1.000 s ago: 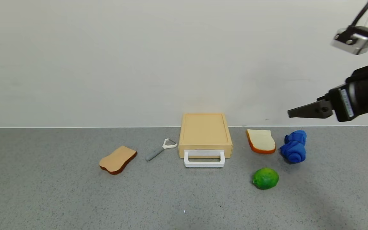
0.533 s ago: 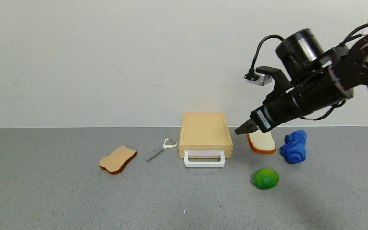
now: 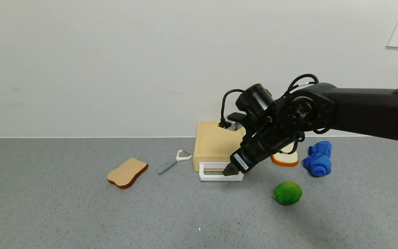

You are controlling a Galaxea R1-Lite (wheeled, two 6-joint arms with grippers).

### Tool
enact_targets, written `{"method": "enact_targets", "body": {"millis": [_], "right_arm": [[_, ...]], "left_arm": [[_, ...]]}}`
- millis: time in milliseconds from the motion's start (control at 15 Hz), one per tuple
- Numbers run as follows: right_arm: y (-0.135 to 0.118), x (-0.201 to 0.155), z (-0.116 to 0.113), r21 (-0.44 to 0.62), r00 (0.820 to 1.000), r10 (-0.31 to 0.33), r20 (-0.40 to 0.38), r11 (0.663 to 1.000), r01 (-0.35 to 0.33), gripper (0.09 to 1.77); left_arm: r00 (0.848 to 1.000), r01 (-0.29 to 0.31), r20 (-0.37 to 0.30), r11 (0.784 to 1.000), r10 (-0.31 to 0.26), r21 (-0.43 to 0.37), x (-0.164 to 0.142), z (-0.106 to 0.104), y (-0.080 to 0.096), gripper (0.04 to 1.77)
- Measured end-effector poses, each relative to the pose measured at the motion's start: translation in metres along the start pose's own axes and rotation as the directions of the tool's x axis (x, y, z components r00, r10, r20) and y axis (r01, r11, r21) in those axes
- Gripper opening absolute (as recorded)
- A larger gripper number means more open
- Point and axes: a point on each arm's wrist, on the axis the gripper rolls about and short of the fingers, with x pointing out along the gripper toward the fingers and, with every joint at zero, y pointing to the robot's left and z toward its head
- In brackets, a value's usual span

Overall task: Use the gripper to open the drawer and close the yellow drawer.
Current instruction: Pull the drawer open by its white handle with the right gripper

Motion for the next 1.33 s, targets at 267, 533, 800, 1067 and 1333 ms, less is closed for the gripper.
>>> {"method": "enact_targets", "body": {"millis": [267,533,800,1067,1333], "right_arm": [[0.008,0.034,-0.002,0.006,0.999,0.016,-0.032,1.000,-0.016,1.71],[0.007,0.060,-0.002,0.061,1.000,0.022,-0.013,0.998,-0.021,1.71],[0.011,0.076,-0.002,0.115,0.998,0.060,0.007,0.991,-0.061,1.71],[0.015,0.082,0.003,0.141,0.996,0.065,0.057,0.987,-0.072,1.71],[0.032,0.087,0.006,0.266,0.996,0.041,0.075,0.962,-0.060,1.71]], "left_arm": [[1.000,0.000,0.000,1.000,0.000,0.000,0.000,0.000,0.000,1.72],[1.000,0.000,0.000,1.000,0.000,0.000,0.000,0.000,0.000,1.72],[1.000,0.000,0.000,1.000,0.000,0.000,0.000,0.000,0.000,1.72],[1.000,0.000,0.000,1.000,0.000,0.000,0.000,0.000,0.000,1.72],[1.000,0.000,0.000,1.000,0.000,0.000,0.000,0.000,0.000,1.72]]}}
